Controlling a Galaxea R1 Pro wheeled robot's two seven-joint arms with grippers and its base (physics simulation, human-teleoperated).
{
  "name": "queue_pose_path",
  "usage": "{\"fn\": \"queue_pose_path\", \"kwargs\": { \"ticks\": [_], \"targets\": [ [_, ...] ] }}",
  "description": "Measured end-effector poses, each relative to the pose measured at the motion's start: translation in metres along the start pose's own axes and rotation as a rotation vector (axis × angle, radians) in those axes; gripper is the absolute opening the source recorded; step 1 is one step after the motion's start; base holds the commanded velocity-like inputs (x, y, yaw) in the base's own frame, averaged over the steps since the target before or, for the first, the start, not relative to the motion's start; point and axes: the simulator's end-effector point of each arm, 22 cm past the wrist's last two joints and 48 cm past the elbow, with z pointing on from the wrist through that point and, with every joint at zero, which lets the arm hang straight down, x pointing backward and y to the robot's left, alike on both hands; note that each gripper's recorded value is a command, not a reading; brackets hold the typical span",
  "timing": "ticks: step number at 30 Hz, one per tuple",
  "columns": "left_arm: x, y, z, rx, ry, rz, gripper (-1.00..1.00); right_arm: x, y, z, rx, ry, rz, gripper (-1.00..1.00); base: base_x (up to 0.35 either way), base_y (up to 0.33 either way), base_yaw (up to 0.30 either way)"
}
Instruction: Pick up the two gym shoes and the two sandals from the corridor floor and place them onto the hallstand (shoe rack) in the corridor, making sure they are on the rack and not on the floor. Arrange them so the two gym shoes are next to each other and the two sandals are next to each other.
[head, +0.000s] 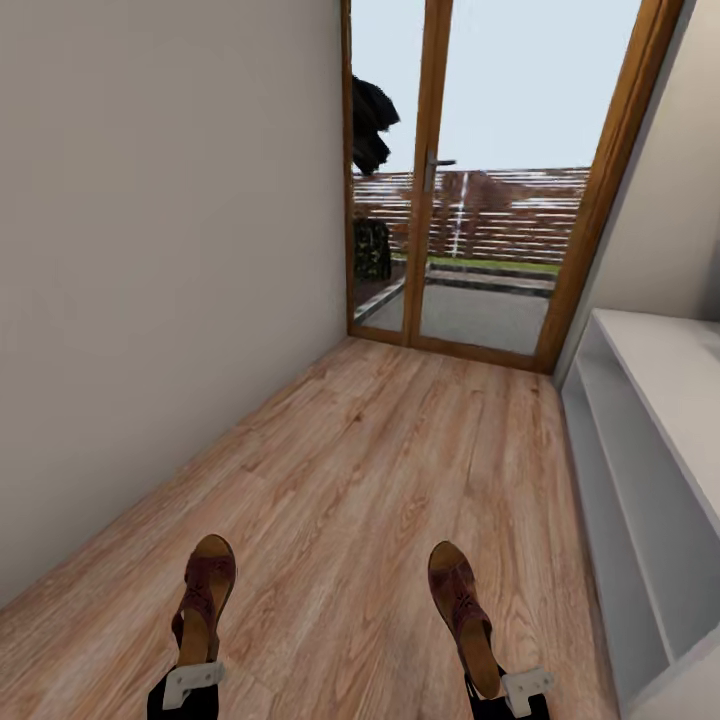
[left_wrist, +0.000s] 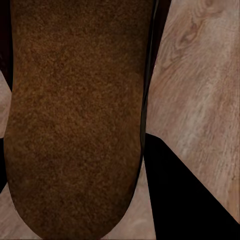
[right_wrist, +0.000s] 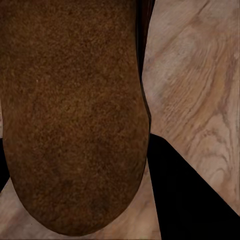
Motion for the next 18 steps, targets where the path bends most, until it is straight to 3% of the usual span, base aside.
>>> {"fn": "queue_pose_path", "kwargs": {
  "ticks": [4,18],
  "targets": [
    [-0.0001,0.0000,0.0001,0.000,0.000,0.000,-1.00,0.0000,-0.0001,0.0000,0.000,0.000,0.000,-1.00,0.340,0.000,0.256],
    [0.0001,0.0001,0.0000,0.000,0.000,0.000,-1.00,-0.0009,-0.0045,0.0001,0.012,-0.003,0.005,-1.00,0.340,0.000,0.011]
  ]
}}
